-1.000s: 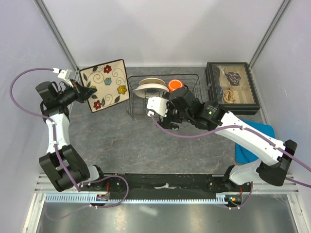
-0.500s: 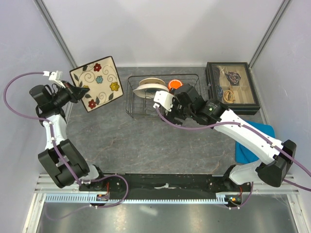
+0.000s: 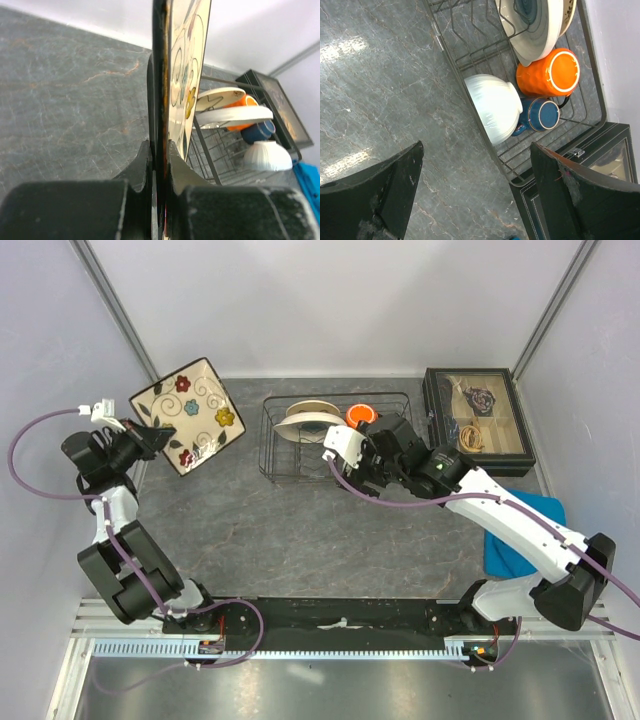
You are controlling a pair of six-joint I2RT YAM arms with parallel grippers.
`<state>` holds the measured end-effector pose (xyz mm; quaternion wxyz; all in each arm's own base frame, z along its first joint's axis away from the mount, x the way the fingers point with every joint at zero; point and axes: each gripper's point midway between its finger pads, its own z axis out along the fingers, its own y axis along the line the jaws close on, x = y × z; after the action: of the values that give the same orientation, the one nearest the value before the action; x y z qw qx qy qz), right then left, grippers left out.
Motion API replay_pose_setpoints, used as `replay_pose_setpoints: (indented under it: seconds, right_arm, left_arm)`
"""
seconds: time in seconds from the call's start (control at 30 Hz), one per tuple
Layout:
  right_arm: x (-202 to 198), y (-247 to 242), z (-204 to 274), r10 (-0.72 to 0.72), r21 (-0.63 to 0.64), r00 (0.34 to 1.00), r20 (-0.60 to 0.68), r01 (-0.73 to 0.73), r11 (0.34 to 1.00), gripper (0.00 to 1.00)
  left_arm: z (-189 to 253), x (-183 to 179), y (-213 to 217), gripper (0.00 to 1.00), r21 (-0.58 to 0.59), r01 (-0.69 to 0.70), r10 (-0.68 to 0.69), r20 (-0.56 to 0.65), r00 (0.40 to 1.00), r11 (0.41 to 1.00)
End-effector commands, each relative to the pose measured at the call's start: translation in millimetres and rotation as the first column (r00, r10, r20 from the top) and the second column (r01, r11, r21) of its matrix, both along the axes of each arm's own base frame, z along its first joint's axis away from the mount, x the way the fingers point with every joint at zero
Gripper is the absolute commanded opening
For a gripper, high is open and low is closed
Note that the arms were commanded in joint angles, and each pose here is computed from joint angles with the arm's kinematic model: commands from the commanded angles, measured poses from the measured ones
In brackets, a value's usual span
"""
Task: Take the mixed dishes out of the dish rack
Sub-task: Place the plate at the center of the board.
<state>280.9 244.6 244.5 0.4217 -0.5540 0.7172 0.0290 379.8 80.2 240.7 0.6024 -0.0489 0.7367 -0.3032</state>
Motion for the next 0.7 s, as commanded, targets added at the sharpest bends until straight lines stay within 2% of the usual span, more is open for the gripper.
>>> replay_pose_setpoints:
  seconds: [0.0,0.33,0.67]
  right_arm:
    - [0.8,5.2,0.2,-0.001,0.04,1.0,-0.002,0.001,0.999,0.95]
    - [7.4,9.9,-18.2,-0.005,0.017,0.999,-0.034,0.006,1.0,0.95]
    - [10.1,10.4,-21.6,-0.014,0.04,0.999,-0.041,0.015,0.999,0.95]
  left_arm:
    - [23.0,10.3,13.2,0.01,-0.052,-0.088,0.092,0.093,0.991,0.995]
    - [-24.8,22.4,22.9,0.02,-0.25,-0.159,0.165,0.001,0.986,0.955]
    - [-70.6,45.4,27.9,0.02,-0.484,-0.242,0.222,-0.099,0.97,0.841]
